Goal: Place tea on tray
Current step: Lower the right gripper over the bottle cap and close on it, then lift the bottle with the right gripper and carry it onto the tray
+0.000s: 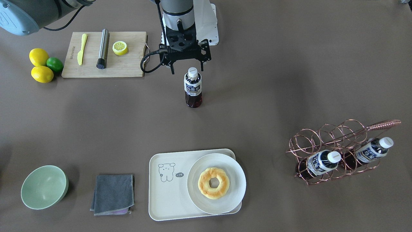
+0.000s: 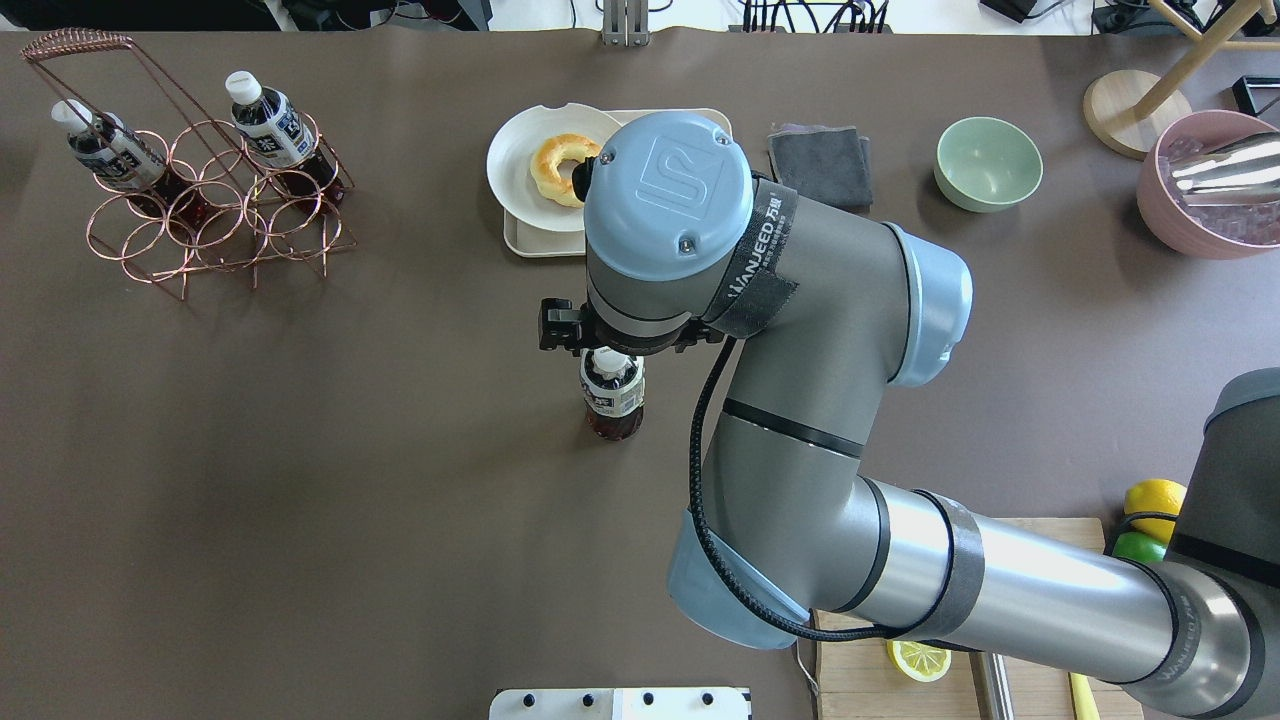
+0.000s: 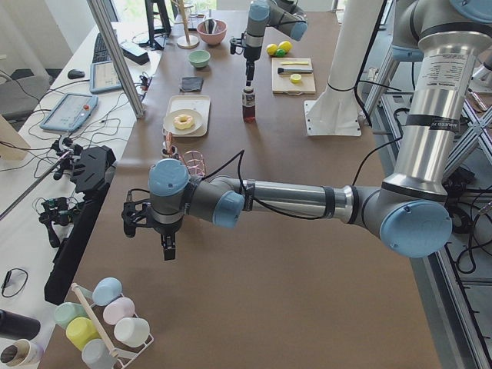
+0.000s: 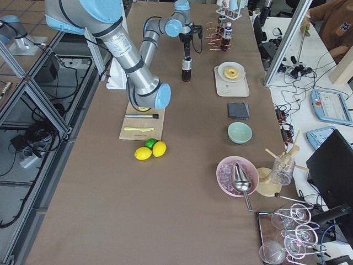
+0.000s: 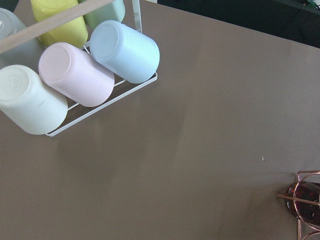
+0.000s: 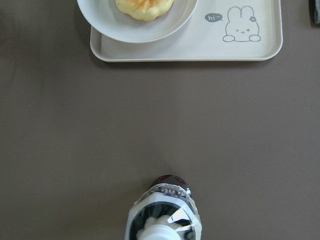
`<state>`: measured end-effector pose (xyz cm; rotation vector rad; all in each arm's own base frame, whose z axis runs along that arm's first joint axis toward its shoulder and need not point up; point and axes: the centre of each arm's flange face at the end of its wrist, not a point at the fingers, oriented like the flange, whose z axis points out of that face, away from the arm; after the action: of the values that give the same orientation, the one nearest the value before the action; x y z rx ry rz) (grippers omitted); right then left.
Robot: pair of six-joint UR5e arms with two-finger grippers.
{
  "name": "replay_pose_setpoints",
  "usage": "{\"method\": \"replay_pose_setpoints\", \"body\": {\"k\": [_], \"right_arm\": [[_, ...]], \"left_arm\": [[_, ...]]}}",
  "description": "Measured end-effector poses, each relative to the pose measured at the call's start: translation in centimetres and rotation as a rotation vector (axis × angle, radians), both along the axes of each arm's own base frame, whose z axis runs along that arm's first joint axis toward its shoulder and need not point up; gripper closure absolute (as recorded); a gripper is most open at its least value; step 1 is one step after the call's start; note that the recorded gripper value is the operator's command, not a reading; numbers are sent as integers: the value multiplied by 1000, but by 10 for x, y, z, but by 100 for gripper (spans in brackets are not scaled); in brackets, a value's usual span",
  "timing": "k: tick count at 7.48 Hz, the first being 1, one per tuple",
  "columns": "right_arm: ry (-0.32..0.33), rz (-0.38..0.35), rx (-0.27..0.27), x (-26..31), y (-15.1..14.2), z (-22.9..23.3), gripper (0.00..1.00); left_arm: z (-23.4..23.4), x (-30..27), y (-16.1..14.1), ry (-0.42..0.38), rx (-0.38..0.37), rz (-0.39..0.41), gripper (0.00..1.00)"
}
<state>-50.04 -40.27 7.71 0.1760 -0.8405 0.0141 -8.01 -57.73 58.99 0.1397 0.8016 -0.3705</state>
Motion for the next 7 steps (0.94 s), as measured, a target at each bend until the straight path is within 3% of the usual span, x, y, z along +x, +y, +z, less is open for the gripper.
{"method": "replay_pose_setpoints", "body": {"k": [1, 2, 7], "right_arm": [[-2, -5, 1, -3, 2, 0, 28], [-2, -10, 1, -6, 6, 0, 39], [7, 4, 23, -8, 7, 0, 40]], "left_arm": [[1, 0, 0, 0, -1, 0, 3], [1, 0, -1, -1, -1, 0, 3], [0, 0, -1, -2, -3, 0, 3]]}}
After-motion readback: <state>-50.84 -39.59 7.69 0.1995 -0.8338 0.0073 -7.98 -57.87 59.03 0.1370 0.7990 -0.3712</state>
